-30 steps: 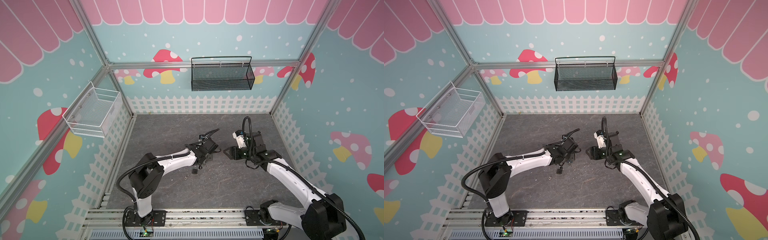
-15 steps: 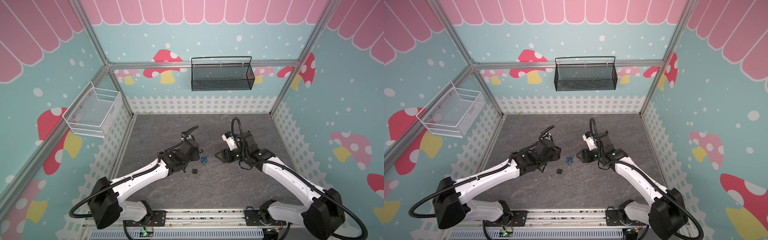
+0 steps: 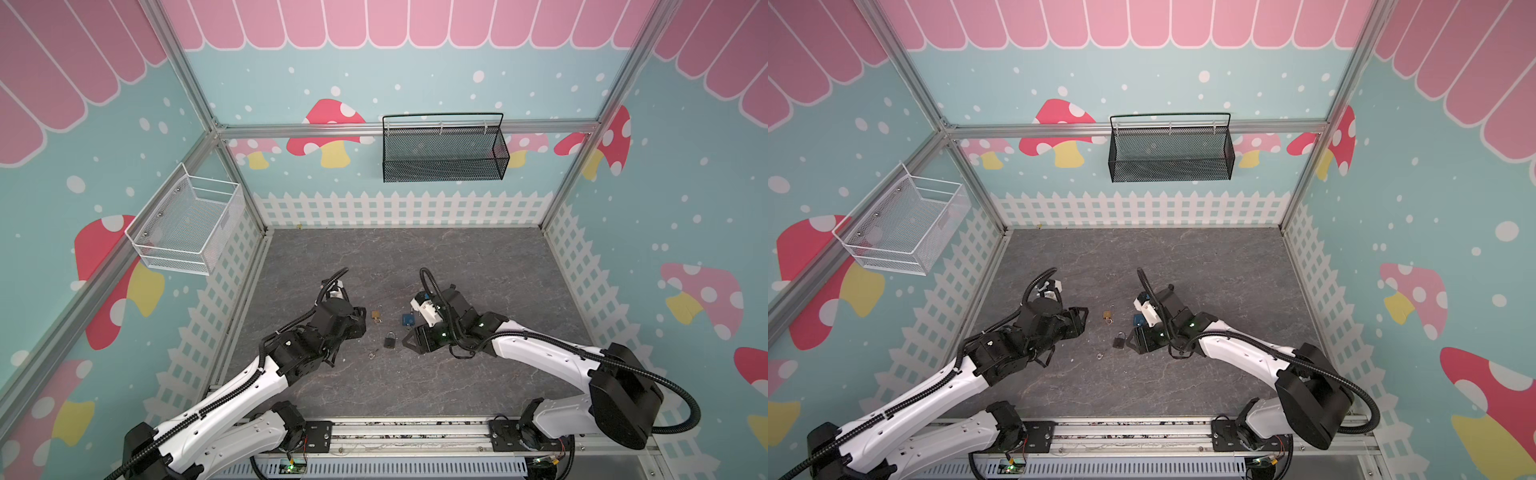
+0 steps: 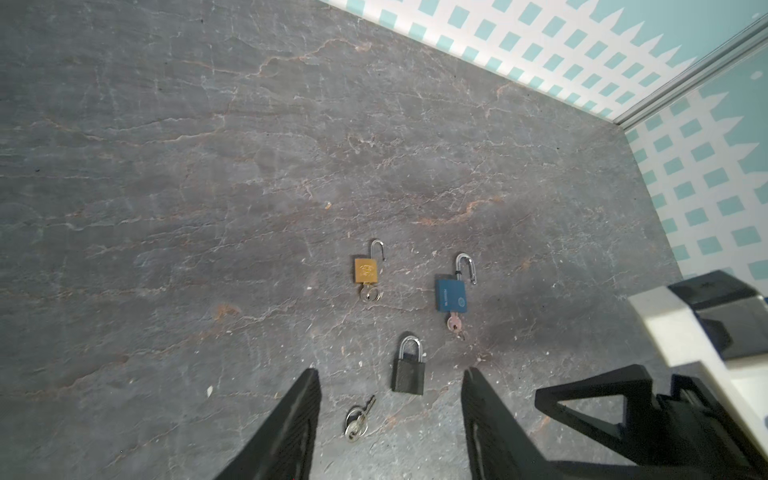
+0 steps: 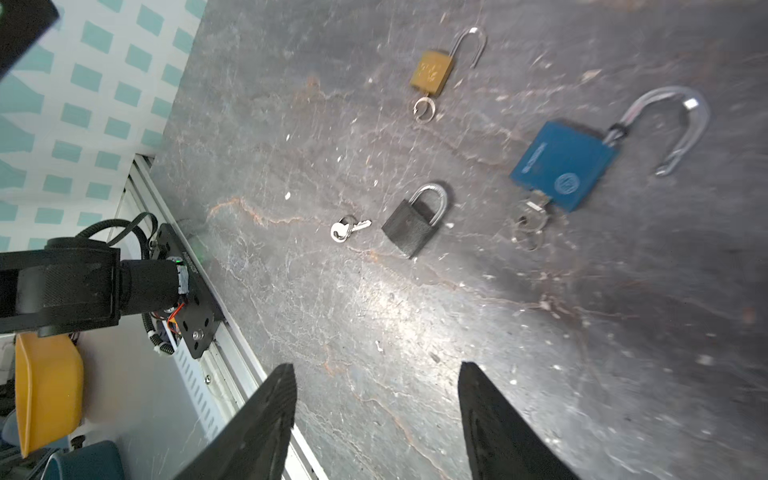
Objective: Unlock with the key
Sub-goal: 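Set down the blue padlock with left gripper while right gripper reaches for keys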
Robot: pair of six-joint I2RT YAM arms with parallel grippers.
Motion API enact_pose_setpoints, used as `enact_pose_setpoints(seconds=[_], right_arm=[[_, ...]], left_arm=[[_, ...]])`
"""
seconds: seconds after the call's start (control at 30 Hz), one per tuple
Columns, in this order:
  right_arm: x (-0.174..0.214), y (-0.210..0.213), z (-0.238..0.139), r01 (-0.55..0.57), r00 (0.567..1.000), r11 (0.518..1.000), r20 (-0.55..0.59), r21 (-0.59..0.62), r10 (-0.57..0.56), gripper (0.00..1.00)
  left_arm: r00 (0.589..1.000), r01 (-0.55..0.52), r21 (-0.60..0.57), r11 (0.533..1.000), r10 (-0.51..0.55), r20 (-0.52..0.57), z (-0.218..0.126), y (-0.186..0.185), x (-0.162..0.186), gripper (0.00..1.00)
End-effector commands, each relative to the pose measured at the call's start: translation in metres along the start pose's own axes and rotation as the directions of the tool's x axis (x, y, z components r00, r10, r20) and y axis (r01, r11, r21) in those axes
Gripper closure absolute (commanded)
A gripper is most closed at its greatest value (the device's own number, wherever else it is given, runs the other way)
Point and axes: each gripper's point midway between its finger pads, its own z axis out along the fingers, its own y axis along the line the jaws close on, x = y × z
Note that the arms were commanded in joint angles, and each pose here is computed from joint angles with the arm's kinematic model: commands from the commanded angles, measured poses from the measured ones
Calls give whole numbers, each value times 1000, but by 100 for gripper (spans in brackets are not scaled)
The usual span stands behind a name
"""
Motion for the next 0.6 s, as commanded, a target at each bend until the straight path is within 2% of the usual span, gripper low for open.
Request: enact_pose_setpoints(seconds=[0.0, 0.2, 0.57], right_arm=[[-1, 15, 16, -21, 1000, 1000, 3, -20, 21, 35], [15, 35, 51, 0, 997, 999, -72, -35, -2, 35], [10, 48, 91, 45, 993, 999, -104, -17, -46, 35]], left_arm=[[999, 30, -27, 999, -31, -31, -5, 15, 11, 45], [996, 85, -29, 996, -85, -3, -13, 28, 13, 45], [992, 127, -45, 991, -126, 17, -23, 46, 17, 45]])
